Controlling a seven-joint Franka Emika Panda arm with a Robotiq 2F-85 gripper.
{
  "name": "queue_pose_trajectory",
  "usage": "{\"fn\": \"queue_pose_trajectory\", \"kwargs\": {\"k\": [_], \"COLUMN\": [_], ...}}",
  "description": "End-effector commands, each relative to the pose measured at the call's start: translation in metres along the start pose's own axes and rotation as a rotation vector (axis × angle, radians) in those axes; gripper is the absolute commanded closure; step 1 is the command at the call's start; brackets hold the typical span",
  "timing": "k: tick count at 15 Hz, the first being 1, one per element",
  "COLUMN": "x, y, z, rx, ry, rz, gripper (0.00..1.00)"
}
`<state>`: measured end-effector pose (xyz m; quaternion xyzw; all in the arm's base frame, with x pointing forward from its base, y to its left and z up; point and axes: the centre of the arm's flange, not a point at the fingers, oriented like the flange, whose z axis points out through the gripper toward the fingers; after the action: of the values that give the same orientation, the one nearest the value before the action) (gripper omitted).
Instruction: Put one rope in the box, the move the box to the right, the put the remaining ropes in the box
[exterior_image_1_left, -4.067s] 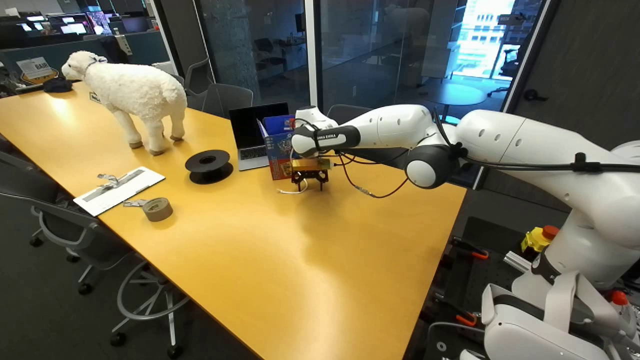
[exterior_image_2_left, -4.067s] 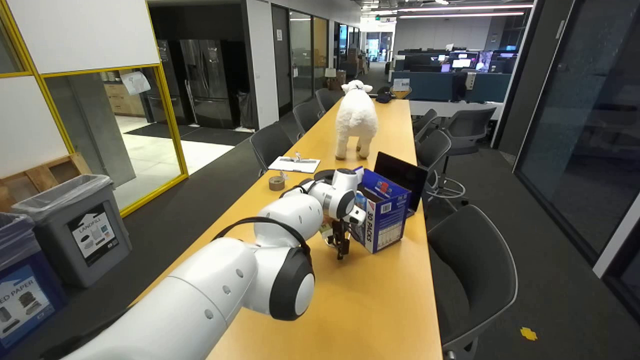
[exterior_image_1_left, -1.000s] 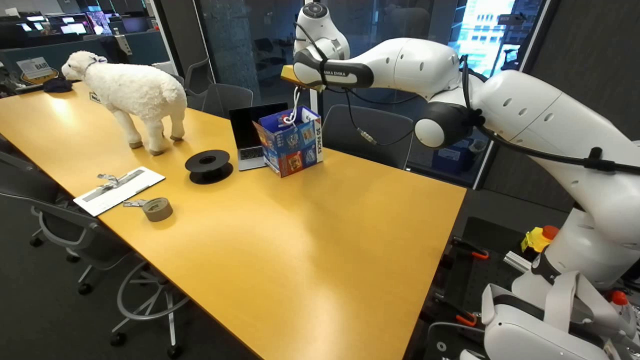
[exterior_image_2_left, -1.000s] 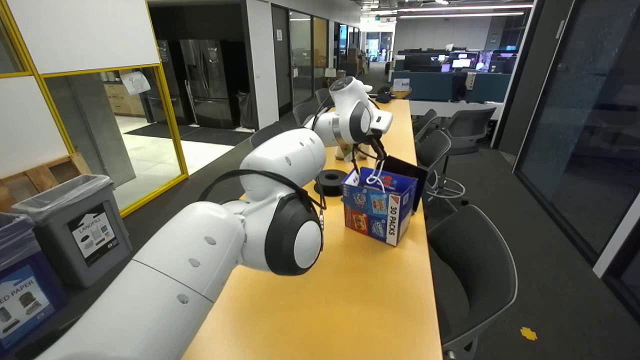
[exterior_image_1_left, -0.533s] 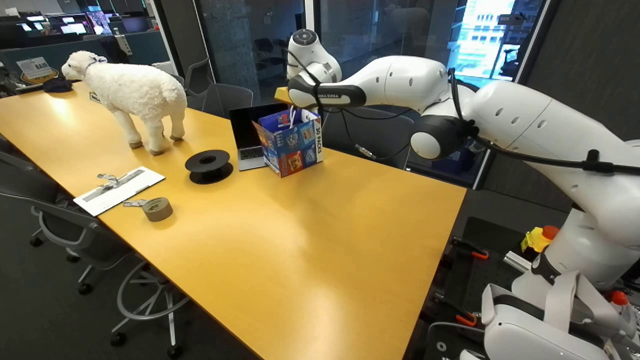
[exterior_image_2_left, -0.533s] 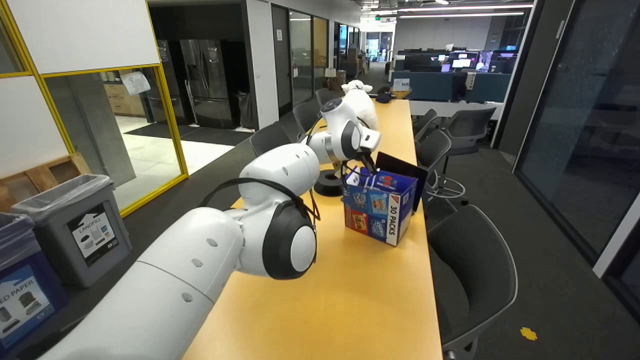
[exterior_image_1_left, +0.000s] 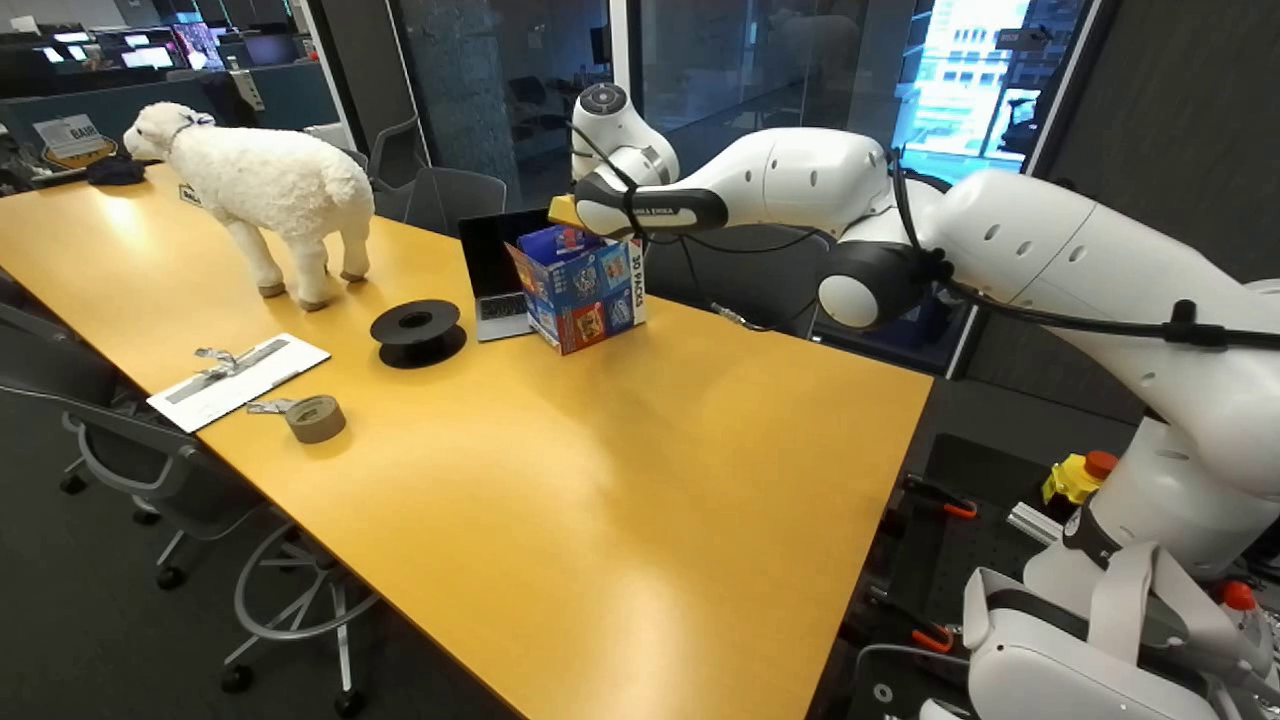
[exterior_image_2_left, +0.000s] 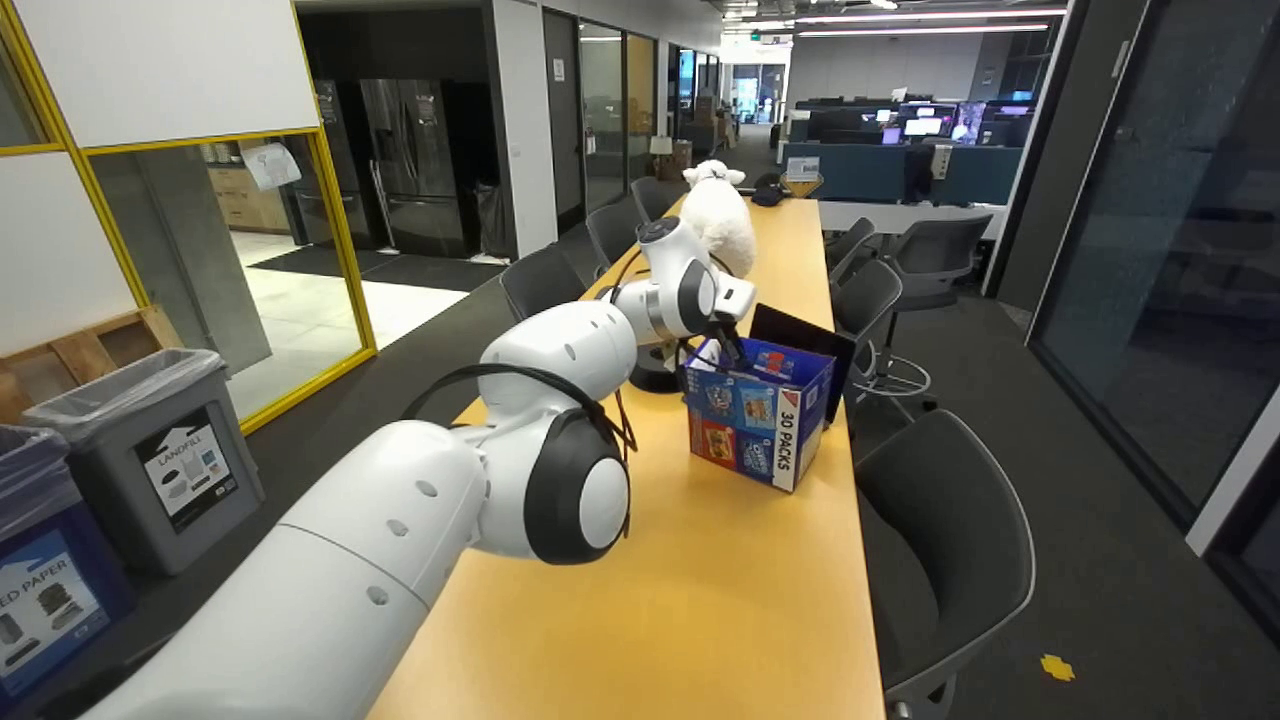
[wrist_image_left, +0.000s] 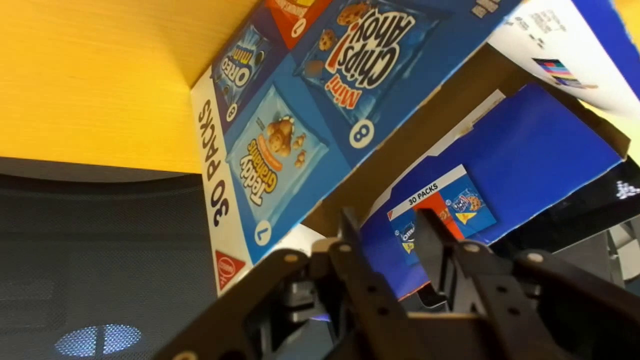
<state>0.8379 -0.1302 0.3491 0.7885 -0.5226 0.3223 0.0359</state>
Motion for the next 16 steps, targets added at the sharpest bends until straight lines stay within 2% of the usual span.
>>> {"fn": "queue_pose_trajectory", "kwargs": {"k": [1, 5, 7, 10, 16], "x": [0.013, 0.026, 0.046, 0.082, 0.137], "y": [-0.018, 0.015, 0.041, 0.083, 0.151], "z": [0.011, -0.007, -0.026, -0.056, -0.108], "rx": [-0.008, -0.037, -0.045, 0.0, 0.151], "ry": [-0.012, -0.146, -0.212, -0.312, -0.505], "rz": [-0.049, -0.23, -0.317, -0.429, -0.623], "gripper": [0.33, 0.02, 0.0, 0.0, 0.0]}}
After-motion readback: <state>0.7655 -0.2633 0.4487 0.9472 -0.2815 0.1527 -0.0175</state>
